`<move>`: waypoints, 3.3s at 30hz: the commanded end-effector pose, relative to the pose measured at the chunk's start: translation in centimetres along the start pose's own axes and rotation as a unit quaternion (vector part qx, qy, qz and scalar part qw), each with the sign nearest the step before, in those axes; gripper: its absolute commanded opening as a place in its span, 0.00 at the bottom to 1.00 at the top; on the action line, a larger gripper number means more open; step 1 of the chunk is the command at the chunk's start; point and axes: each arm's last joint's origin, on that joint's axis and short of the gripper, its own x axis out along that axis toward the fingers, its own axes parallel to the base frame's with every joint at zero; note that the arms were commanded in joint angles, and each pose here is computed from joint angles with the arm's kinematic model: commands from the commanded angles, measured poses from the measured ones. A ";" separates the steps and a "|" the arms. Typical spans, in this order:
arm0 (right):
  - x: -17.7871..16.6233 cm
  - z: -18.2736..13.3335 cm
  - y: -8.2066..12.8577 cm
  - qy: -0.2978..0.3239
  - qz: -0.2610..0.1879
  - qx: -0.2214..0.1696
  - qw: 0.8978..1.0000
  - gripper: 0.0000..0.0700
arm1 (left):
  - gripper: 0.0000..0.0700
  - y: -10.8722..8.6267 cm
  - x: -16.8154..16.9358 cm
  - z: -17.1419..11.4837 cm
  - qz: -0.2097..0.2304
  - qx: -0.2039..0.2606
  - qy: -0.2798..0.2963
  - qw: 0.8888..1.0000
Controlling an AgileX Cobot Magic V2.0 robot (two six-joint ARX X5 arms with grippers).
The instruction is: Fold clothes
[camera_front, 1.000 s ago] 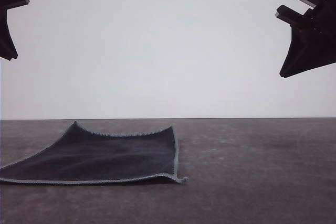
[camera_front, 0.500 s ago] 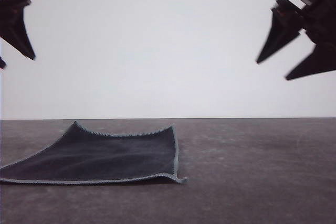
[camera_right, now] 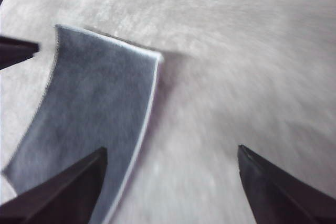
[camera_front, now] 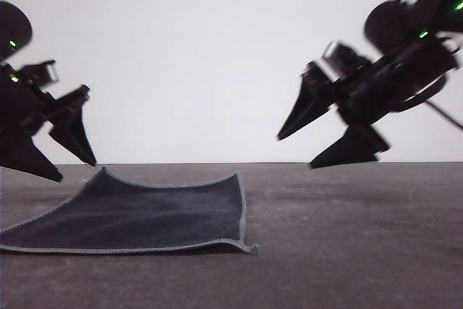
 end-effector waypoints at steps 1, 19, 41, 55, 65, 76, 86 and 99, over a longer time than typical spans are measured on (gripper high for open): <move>1.4 0.8 -0.3 0.003 0.009 0.008 1.000 0.72 | 0.55 0.3 0.9 1.0 -0.006 0.013 -0.002 1.000; 8.6 2.5 -0.5 0.038 0.048 0.022 0.998 0.72 | 0.55 1.5 4.9 4.0 -0.043 0.027 0.049 0.998; 10.2 2.0 1.1 0.038 0.043 0.002 0.998 0.51 | 0.48 0.7 5.9 3.3 -0.074 0.025 0.075 0.994; 10.1 1.9 1.0 0.036 0.035 -0.003 0.999 0.01 | 0.00 0.7 6.0 3.3 -0.073 0.033 0.074 0.994; 9.2 2.3 0.6 0.052 0.109 -0.007 0.993 0.01 | 0.00 1.1 5.5 2.6 -0.095 0.028 0.107 0.989; 7.5 1.9 2.0 0.100 0.161 -0.024 0.982 0.01 | 0.00 0.1 2.5 2.6 -0.134 0.043 0.133 0.981; 6.9 0.2 2.9 0.167 0.194 -0.022 0.966 0.01 | 0.00 -1.1 -0.7 1.8 -0.145 0.056 0.190 0.969; 6.9 -1.9 4.0 0.232 0.211 -0.024 0.949 0.01 | 0.00 -1.4 -1.5 0.4 -0.158 0.049 0.255 0.953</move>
